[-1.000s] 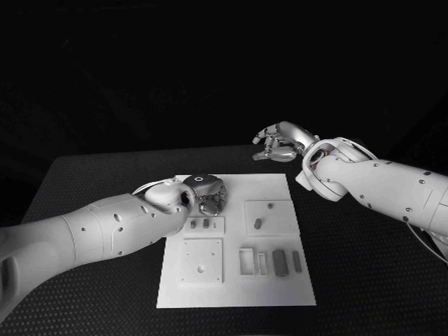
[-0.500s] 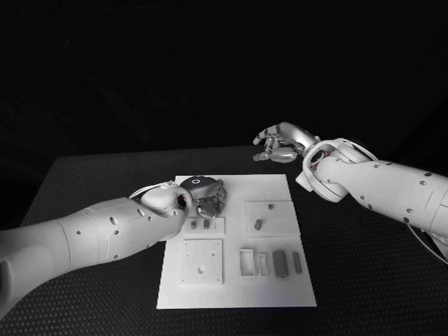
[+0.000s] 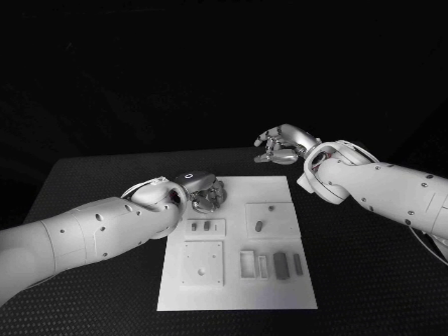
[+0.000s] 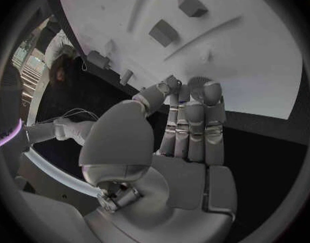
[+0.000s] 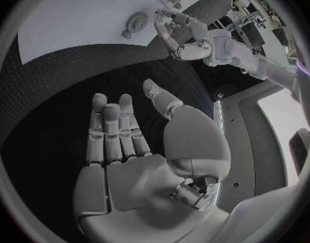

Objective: Assemble the parts on the task board

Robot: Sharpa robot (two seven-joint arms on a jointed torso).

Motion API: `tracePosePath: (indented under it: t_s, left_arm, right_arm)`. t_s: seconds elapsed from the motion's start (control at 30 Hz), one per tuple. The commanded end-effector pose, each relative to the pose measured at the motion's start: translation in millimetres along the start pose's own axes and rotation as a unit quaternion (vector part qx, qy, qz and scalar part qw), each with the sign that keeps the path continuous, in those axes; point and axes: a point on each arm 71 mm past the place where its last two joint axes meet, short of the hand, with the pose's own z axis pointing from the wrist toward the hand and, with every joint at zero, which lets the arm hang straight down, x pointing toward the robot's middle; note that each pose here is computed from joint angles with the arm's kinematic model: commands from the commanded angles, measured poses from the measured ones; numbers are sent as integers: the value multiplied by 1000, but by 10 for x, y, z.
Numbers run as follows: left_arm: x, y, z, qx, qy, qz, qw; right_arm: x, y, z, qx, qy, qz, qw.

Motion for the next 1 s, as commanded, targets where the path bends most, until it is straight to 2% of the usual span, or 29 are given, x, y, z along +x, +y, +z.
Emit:
tracePosePath:
  t_s: [0.03, 0.13, 0.23, 0.37, 0.57, 0.73, 1.0]
  left_arm:
    - [-21, 12, -35, 1, 8, -14, 1000]
    - [-56, 39, -70, -3, 18, -14, 1000]
    - [-73, 80, -111, -11, 41, -8, 999]
    - [-79, 152, -166, -19, 56, 1, 998]
    - [-90, 244, -209, -30, 55, 4, 998]
    - [-81, 267, -222, -34, 63, 8, 997]
    - [-84, 266, -196, -34, 57, 15, 998]
  right_arm:
    - [4, 12, -2, -6, 2, 1, 1000]
    - [1, 6, -3, -5, 2, 1, 1000]
    - [0, 4, -4, -5, 2, 1, 1000]
    - [-4, -5, -7, -4, 2, 1, 1000]
    - [-8, -10, -9, -3, 2, 0, 1000]
    - [-2, -4, -4, -4, 3, 0, 1000]
    - [0, -2, -1, -4, 3, 0, 1000]
